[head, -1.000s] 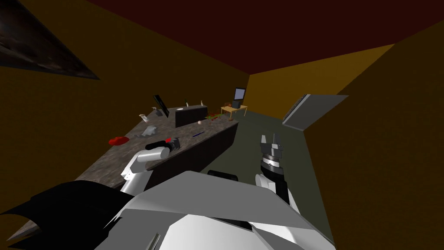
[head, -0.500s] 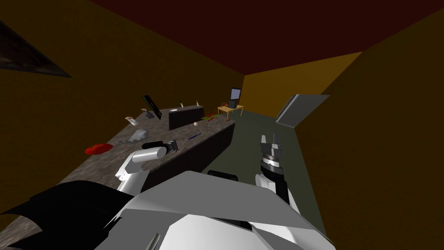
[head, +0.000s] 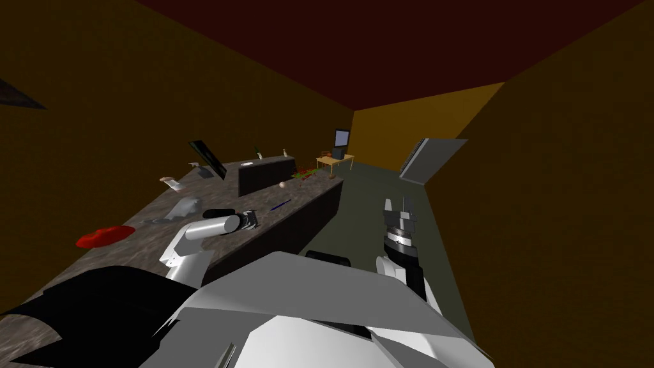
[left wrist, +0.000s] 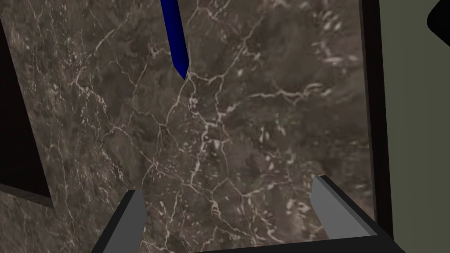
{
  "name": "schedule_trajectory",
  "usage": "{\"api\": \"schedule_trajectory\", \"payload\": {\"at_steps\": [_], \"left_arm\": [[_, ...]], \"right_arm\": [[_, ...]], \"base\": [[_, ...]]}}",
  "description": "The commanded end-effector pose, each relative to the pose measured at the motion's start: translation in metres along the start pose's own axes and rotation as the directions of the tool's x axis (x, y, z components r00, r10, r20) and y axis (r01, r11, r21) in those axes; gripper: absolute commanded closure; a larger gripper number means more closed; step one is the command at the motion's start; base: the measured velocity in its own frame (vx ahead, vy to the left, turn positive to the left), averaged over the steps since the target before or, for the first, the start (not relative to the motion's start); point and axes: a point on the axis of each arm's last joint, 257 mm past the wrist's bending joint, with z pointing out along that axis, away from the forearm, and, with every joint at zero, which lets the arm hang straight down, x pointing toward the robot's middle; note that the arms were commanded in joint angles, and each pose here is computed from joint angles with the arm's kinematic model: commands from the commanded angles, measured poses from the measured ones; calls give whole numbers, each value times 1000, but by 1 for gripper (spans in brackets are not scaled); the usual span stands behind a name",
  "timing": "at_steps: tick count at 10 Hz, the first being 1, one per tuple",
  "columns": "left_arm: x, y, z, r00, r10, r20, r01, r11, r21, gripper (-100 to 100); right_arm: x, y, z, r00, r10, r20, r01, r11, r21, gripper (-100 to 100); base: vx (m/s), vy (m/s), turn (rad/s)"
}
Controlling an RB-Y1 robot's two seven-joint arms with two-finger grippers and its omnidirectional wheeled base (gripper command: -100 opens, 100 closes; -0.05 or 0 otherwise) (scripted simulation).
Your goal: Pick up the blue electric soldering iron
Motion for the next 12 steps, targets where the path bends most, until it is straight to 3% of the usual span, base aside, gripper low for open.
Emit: {"api": "schedule_trajectory", "payload": {"at_steps": [1,2,5,6,7,10,11,12], "left_arm": [[-14,9,-1,999,-44,22,45,998,-47,-100],[-15,14,-1,999,-44,28,46,997,-63,-100],[-37,28,-6,990,-125,71,134,982,-137,-100],[-39,34,-7,989,-124,80,135,978,-159,-100],[-48,39,-9,982,-162,98,178,967,-182,-100],[-58,54,-15,972,-195,132,222,945,-242,-100],[-66,62,-18,962,-227,153,261,927,-269,-100],[-66,64,-19,961,-225,157,262,924,-278,-100]], "right_arm": [[0,0,0,1000,0,0,0,1000,0,0],[0,0,0,1000,0,0,0,1000,0,0],[0,0,0,1000,0,0,0,1000,0,0],[0,0,0,1000,0,0,0,1000,0,0],[0,0,0,1000,0,0,0,1000,0,0],[0,0,0,1000,0,0,0,1000,0,0],[0,0,0,1000,0,0,0,1000,0,0],[0,0,0,1000,0,0,0,1000,0,0]], "base": [[52,9,-195],[57,22,-111],[74,25,-139],[74,31,-91],[84,43,-140],[67,35,-109],[80,22,-130],[70,29,-69]]}}
